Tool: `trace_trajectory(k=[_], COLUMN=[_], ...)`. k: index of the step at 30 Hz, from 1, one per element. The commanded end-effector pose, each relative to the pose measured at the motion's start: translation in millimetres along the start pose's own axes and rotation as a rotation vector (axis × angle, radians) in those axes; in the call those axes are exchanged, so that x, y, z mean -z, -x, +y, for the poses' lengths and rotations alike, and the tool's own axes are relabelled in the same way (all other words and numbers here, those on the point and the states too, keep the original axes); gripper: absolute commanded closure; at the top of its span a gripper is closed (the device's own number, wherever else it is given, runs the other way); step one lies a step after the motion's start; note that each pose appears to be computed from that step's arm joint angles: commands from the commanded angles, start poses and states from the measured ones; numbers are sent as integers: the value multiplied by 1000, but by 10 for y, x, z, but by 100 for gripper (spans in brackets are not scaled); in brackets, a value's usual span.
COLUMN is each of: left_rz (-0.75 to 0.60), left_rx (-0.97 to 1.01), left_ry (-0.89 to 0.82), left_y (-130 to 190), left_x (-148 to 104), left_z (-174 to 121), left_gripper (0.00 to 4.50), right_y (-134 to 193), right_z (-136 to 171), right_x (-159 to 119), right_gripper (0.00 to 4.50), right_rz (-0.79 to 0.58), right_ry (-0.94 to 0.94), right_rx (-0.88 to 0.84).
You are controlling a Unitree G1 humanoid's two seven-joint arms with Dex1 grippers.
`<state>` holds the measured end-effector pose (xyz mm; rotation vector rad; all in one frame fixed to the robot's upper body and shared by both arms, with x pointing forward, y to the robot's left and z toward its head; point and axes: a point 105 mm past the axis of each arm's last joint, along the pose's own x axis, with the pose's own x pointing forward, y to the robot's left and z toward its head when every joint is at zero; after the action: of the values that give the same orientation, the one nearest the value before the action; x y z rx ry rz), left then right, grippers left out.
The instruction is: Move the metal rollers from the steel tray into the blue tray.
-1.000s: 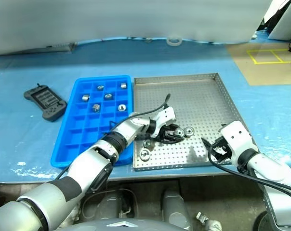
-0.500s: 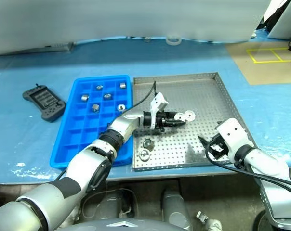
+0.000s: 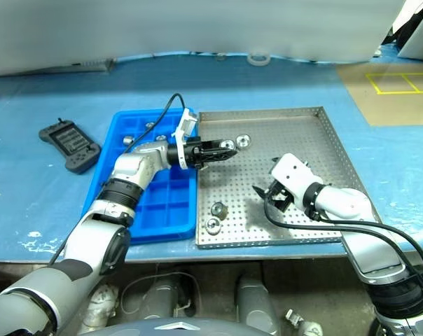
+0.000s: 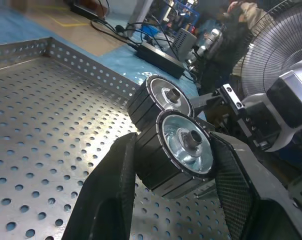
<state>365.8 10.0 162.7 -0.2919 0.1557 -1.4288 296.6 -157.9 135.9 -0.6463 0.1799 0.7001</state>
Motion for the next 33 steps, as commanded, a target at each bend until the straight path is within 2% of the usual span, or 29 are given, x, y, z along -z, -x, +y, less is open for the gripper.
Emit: trace_trajectory(k=[1, 8, 14, 22, 30, 33], left_rz=[-45, 2, 57, 15, 0, 9], left_rx=[34, 107, 142, 142, 191, 191], left_ry=[-50, -6, 33, 53, 71, 67], left_y=[-21, -38, -79, -225, -401, -425], left_x=[-157, -29, 88, 38, -34, -6], left_z=[-96, -242, -283, -260, -329, -334], left_gripper=[263, 263, 263, 263, 263, 263], right_y=[-18, -64, -18, 35, -5, -13], right_z=[-49, -273, -302, -233, -175, -155], right_x=[-121, -259, -378, -609, -585, -593], right_gripper=[0, 0, 0, 0, 0, 58], right_rz=[-41, -92, -121, -164, -144, -151], right_ry=[46, 128, 226, 299, 329, 328], right_rx=[9, 111, 129, 126, 95, 78])
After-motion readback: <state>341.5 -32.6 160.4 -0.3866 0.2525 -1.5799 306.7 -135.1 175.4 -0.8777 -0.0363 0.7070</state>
